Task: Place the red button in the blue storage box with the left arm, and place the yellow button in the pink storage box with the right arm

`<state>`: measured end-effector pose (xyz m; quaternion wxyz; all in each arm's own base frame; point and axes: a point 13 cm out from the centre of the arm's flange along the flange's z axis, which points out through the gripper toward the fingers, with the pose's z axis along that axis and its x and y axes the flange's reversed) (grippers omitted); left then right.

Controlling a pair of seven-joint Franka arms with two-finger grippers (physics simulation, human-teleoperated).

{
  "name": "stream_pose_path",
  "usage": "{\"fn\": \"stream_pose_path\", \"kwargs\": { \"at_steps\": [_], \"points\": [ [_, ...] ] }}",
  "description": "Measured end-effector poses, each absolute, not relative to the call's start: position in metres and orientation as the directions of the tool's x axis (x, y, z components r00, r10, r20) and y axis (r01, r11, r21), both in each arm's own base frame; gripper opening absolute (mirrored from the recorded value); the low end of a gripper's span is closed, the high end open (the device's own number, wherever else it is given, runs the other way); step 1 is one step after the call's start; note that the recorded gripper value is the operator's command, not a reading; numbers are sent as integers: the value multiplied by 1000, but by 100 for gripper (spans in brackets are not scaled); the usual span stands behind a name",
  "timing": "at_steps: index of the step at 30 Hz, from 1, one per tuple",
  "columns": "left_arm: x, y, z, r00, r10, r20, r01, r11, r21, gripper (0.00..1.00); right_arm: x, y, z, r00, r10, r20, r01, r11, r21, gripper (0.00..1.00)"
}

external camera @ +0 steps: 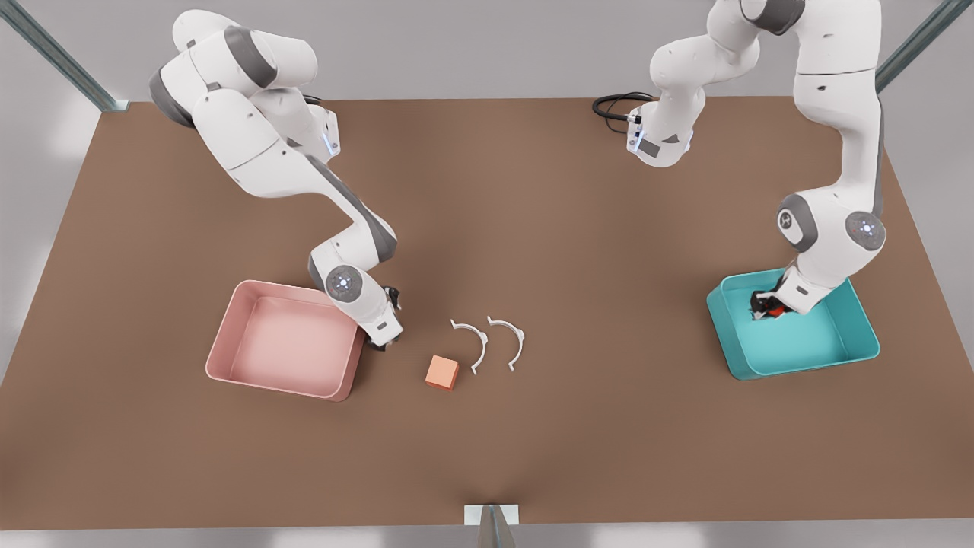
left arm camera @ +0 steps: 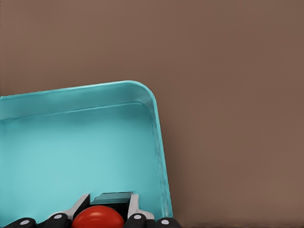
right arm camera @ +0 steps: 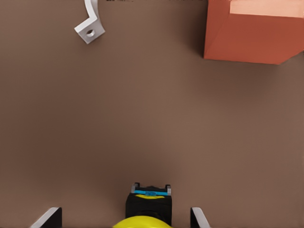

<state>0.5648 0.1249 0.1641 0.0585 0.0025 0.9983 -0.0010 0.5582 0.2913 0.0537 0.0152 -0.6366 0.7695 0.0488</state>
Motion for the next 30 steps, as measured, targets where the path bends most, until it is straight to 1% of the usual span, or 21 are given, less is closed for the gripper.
{"fn": "stream_pose_path", "kwargs": {
  "at_steps": [1,3,4,5,6,7,9,10,11,13,14,15,16,19,21,23,27,30],
  "points": [
    [562,133,157,-995,19,-99,20,1000,-4,100,559,292,52,-182,-979,-88,-983,178,51,100],
    [560,146,147,-996,51,-79,52,999,-16,100,561,292,51,-172,-981,-94,-985,169,42,100],
    [561,147,145,-995,74,-74,76,997,-22,100,561,292,51,-167,-981,-96,-986,164,38,89],
    [562,146,145,-992,101,-74,104,994,-26,100,562,292,51,-161,-982,-98,-987,158,33,65],
    [572,140,153,-987,134,-83,137,990,-27,100,562,293,50,-152,-983,-98,-988,150,30,57],
    [592,129,172,-980,173,-103,176,984,-22,100,562,293,49,-146,-984,-98,-989,144,27,57],
    [633,92,221,-959,239,-152,243,970,-6,100,562,292,49,-135,-986,-99,-991,134,21,56],
    [656,78,254,-949,253,-186,257,966,4,100,563,292,49,-131,-986,-100,-991,130,19,55],
    [678,63,295,-938,263,-224,267,964,14,100,563,292,49,-127,-987,-101,-992,126,17,50],
    [705,34,387,-914,287,-285,287,957,43,100,564,293,50,-121,-987,-102,-993,120,13,40],
    [707,17,429,-905,302,-300,300,953,53,100,564,292,51,-118,-988,-103,-993,117,11,39],
    [699,-2,455,-903,317,-291,315,948,56,100,566,292,54,-115,-988,-105,-993,115,6,39],
    [690,-14,462,-910,322,-261,321,946,50,100,570,292,61,-112,-988,-109,-994,113,-6,39],
    [665,-19,457,-942,295,-160,295,955,25,100,588,290,95,-115,-985,-131,-991,122,-46,39],
    [653,-21,450,-956,273,-106,273,962,13,100,613,293,132,-121,-980,-160,-987,136,-84,39],
    [644,-21,446,-966,251,-67,251,968,5,100,633,278,160,-152,-972,-180,-980,171,-98,40],
    [633,-20,441,-978,208,-18,208,978,-5,100,668,208,190,-259,-947,-191,-956,279,-86,41],
    [628,-20,439,-984,180,2,180,984,-8,100,670,162,192,-321,-933,-161,-942,332,-47,42]
  ]
}}
